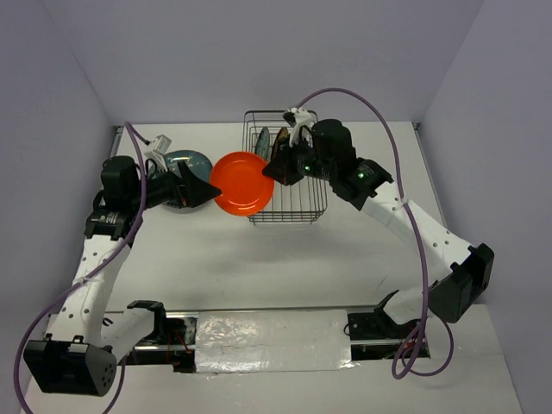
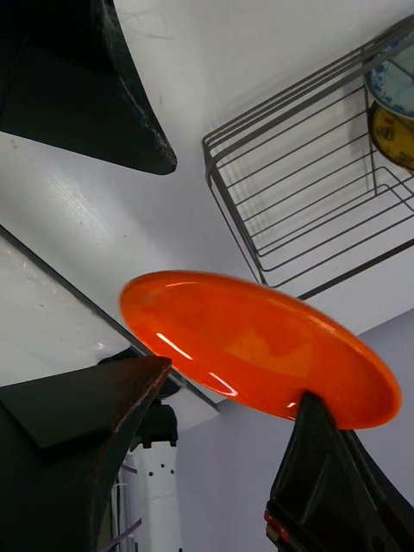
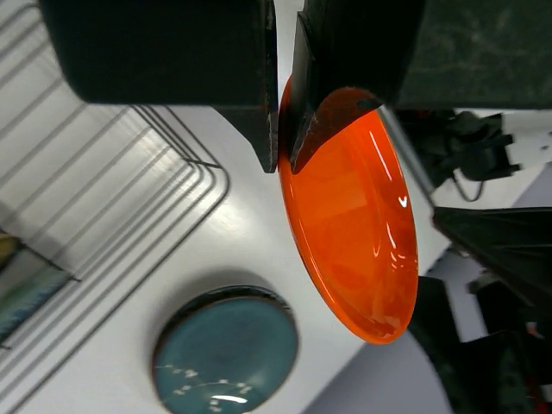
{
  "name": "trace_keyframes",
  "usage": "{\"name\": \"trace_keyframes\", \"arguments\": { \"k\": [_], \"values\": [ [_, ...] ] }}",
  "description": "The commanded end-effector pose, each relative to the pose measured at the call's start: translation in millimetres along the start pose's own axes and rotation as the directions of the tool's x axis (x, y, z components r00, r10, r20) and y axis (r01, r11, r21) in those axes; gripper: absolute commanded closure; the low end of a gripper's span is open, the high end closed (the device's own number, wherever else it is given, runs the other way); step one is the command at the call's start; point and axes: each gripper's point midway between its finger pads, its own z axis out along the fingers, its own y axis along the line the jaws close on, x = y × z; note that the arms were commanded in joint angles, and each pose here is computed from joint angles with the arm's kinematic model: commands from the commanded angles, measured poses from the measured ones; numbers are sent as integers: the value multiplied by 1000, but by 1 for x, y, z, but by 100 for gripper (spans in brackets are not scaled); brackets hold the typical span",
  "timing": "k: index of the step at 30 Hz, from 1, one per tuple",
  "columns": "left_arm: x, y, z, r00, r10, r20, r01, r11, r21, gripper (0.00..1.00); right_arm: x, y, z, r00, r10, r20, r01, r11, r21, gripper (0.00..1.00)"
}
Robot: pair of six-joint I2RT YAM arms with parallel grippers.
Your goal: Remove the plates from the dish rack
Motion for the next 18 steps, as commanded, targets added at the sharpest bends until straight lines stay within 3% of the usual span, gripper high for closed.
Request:
{"name": "trace_keyframes", "arguments": {
  "k": [1, 4, 5, 7, 8, 9, 11, 12, 14, 17, 18],
  "values": [
    [-1, -10, 3, 999, 44, -10, -43, 998, 47, 2, -33, 57, -8, 994, 23, 108, 7, 963, -268, 100],
    [2, -5, 6, 999, 44, -13, -44, 998, 35, 15, -32, 64, -3, 994, 40, 103, -6, 952, -307, 100],
    [1, -3, 7, 999, 42, -8, -42, 999, 28, 38, -31, 65, 0, 994, 48, 102, -13, 949, -316, 100],
    [-3, 2, 8, 999, 39, 5, -39, 999, -1, 72, -27, 63, 6, 993, 62, 97, -28, 949, -313, 100],
    [-7, 1, 8, 999, 34, 17, -34, 999, -12, 94, -23, 60, 10, 994, 70, 87, -39, 950, -309, 97],
    [-9, 2, 7, 999, 25, 31, -25, 999, -25, 100, -16, 57, 15, 995, 75, 72, -50, 951, -304, 86],
    [-20, 14, 4, 995, -15, 95, 26, 993, -117, 100, -10, 47, 21, 994, 89, 64, -69, 960, -273, 66],
    [-25, 17, 1, 992, -30, 125, 49, 987, -150, 100, -3, 40, 26, 994, 104, 46, -89, 964, -249, 39],
    [-37, 42, -8, 974, -92, 208, 150, 946, -286, 100, 6, 4, 31, 985, 165, 42, -160, 982, -105, 28],
    [-50, 94, -34, 924, -196, 328, 340, 813, -473, 100, 19, -49, 19, 968, 234, 90, -244, 961, 132, 25],
    [-54, 106, -39, 910, -216, 353, 376, 789, -487, 100, 14, -53, 8, 966, 231, 120, -247, 958, 146, 24]
  ]
}}
